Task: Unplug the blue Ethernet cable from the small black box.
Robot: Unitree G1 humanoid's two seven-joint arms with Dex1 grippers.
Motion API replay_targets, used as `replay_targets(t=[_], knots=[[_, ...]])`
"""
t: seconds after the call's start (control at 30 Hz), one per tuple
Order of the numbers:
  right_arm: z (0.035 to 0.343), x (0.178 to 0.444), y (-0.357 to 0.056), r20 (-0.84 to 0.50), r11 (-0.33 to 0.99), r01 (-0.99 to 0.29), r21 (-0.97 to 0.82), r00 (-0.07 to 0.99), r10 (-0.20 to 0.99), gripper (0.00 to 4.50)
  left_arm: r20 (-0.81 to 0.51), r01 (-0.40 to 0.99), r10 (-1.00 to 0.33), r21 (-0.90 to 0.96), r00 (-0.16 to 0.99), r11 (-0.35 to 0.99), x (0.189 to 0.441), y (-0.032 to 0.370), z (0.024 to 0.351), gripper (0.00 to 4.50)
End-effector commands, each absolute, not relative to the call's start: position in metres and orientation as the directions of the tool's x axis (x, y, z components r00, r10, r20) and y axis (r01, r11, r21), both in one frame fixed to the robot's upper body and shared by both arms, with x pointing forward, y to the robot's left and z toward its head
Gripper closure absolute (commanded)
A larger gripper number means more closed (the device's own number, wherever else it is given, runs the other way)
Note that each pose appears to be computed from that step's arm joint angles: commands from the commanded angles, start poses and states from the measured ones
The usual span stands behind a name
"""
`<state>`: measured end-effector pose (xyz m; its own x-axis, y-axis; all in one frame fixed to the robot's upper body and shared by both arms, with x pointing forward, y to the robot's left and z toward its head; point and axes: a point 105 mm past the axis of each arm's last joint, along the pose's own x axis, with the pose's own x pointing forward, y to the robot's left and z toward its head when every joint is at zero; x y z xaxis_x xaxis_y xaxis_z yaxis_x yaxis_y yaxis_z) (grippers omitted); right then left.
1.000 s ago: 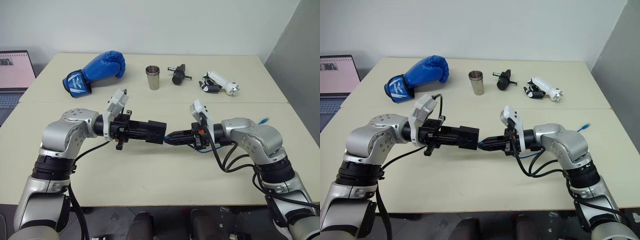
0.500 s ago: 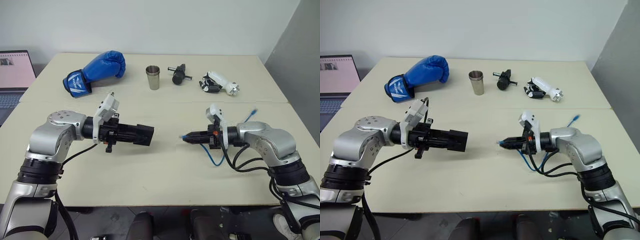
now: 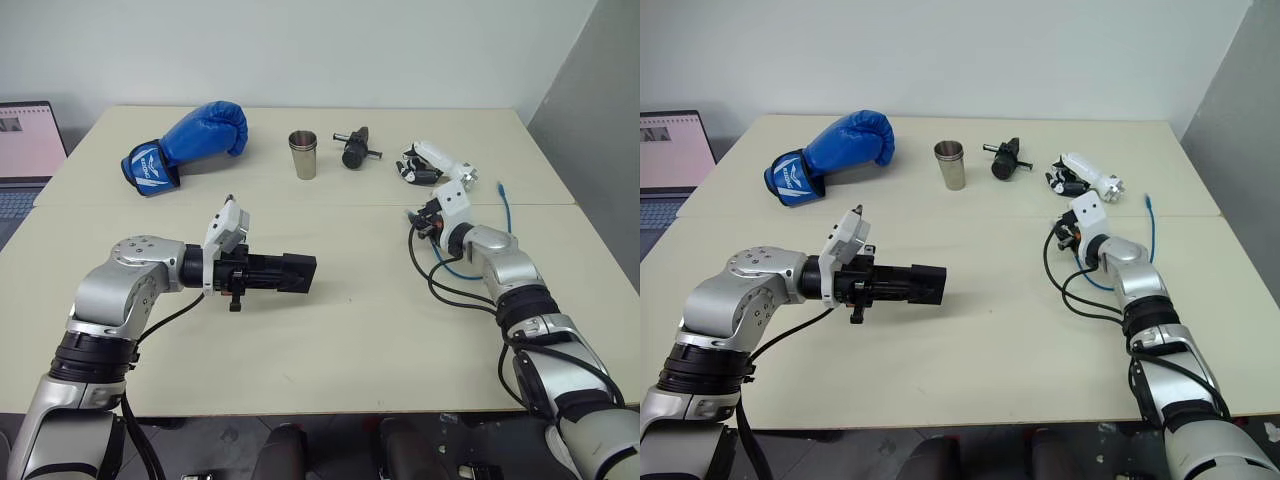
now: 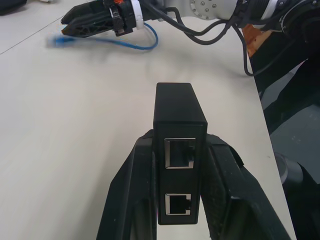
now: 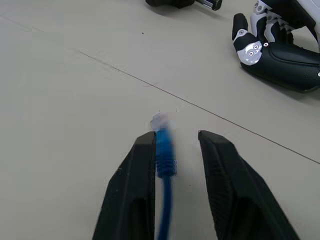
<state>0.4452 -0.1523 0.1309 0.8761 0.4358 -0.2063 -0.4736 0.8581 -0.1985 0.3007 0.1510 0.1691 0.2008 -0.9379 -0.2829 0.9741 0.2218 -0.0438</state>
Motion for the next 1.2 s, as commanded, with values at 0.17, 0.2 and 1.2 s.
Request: replay_targets(t=[0.17,0.2,1.2], knots=[[0.160,0.423,-0.143,-0.157,0.784,-0.605,-0.143,0.796,0.585,0.95,-0.207,0.929,-0.907,0.044,0.368,0.367,0.318,0.161,0.179,3.71],[0.163,0.414,-0.135,-0.159,0.744,-0.650,-0.153,0.760,0.630,0.72,-0.195,0.918,-0.897,0.048,0.396,0.394,0.321,0.163,0.180,3.71],[0.172,0.320,-0.036,-0.198,0.268,-0.926,-0.267,0.325,0.925,0.18,-0.082,0.176,-0.171,0.062,0.982,0.982,0.369,0.260,0.102,3.00]])
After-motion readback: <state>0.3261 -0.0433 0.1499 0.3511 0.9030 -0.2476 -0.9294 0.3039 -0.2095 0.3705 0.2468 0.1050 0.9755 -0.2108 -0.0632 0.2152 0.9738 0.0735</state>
